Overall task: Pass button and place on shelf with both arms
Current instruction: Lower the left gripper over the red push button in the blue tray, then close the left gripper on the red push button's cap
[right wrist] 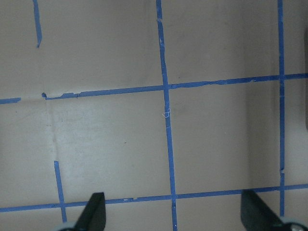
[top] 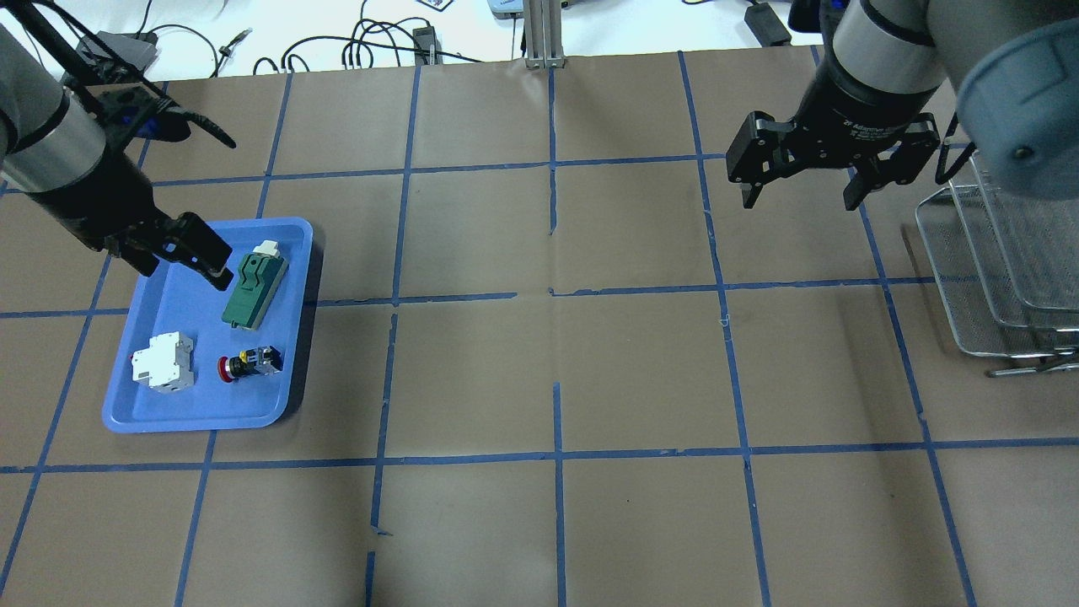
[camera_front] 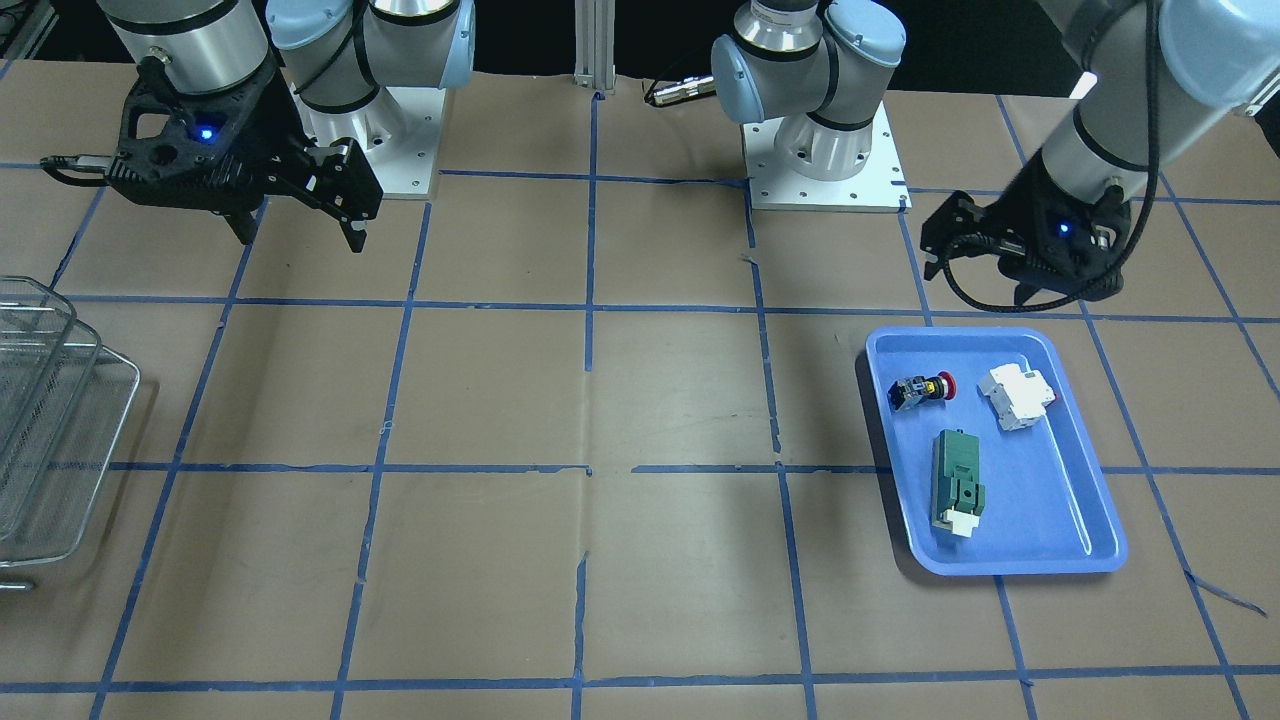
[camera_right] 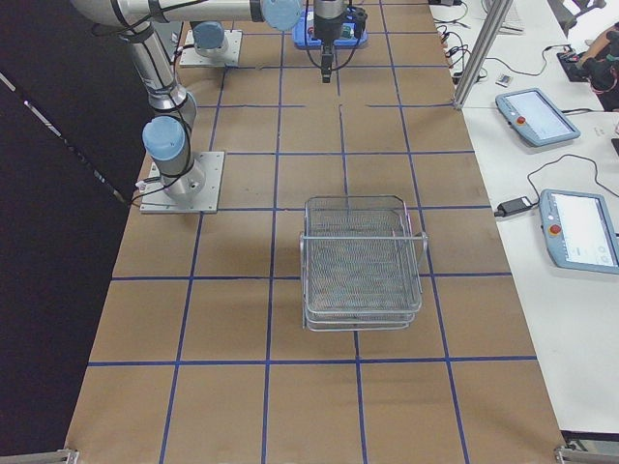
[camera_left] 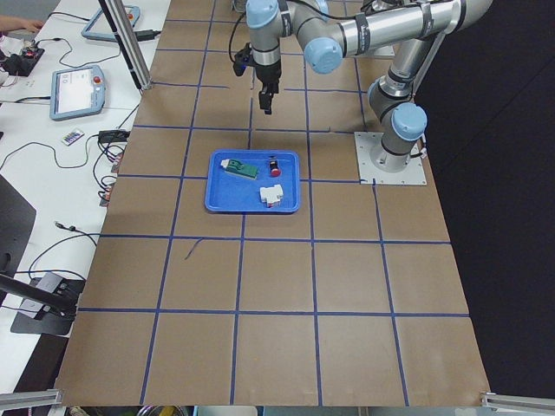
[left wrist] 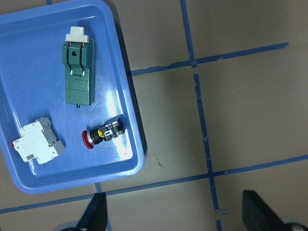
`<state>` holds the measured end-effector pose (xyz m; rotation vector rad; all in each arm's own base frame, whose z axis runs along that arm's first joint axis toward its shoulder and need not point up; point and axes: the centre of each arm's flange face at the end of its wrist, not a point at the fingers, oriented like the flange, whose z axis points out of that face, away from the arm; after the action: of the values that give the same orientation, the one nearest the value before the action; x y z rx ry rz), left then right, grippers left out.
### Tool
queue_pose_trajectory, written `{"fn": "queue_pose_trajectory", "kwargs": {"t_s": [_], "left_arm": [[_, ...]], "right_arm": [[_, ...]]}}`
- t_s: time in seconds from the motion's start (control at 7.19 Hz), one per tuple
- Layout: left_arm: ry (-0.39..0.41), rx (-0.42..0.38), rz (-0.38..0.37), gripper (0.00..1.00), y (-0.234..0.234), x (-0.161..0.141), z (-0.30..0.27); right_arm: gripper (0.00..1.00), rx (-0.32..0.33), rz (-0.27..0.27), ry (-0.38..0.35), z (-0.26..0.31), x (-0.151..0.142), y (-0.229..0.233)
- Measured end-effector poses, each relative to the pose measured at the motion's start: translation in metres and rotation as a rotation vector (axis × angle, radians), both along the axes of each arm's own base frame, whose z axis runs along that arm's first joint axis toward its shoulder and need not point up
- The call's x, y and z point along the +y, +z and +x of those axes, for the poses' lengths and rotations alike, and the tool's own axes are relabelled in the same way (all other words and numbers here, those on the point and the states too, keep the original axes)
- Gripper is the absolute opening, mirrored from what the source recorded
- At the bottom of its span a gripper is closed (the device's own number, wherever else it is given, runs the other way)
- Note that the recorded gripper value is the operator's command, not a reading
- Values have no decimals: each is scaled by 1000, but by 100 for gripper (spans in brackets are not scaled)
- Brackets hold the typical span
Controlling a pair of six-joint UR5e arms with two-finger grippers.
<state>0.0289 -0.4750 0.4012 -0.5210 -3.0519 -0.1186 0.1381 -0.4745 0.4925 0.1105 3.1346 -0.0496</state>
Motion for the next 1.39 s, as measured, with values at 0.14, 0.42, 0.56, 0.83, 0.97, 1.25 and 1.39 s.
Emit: {"fn": "queue_pose_trajectory", "kwargs": {"t_s": [0.14, 0.42, 0.56, 0.83, 0.97, 1.25, 1.39], "left_arm": [[-136, 8, -21, 100, -38, 5, 31], [-434, 21, -42, 100, -98, 8, 61], [-589, 45, -36, 100, -120, 5, 66], [-836, 73, -35, 100, -153, -4, 72], [-914, 85, -36, 100, -171, -6, 71], [-1007, 53, -65, 100, -198, -3, 58], [-1021, 44, -72, 100, -207, 2, 52]], "right_arm": [[100, -2, -1, 0, 0, -1, 1], [100, 1, -2, -7, -4, -3, 1], [100, 3, -4, -10, -6, -4, 2], [100, 4, -12, -17, -9, -5, 6], [100, 3, -14, -17, -9, -5, 7], [100, 2, -18, -16, -9, -5, 9], [100, 4, -19, -15, -9, -5, 9]]}}
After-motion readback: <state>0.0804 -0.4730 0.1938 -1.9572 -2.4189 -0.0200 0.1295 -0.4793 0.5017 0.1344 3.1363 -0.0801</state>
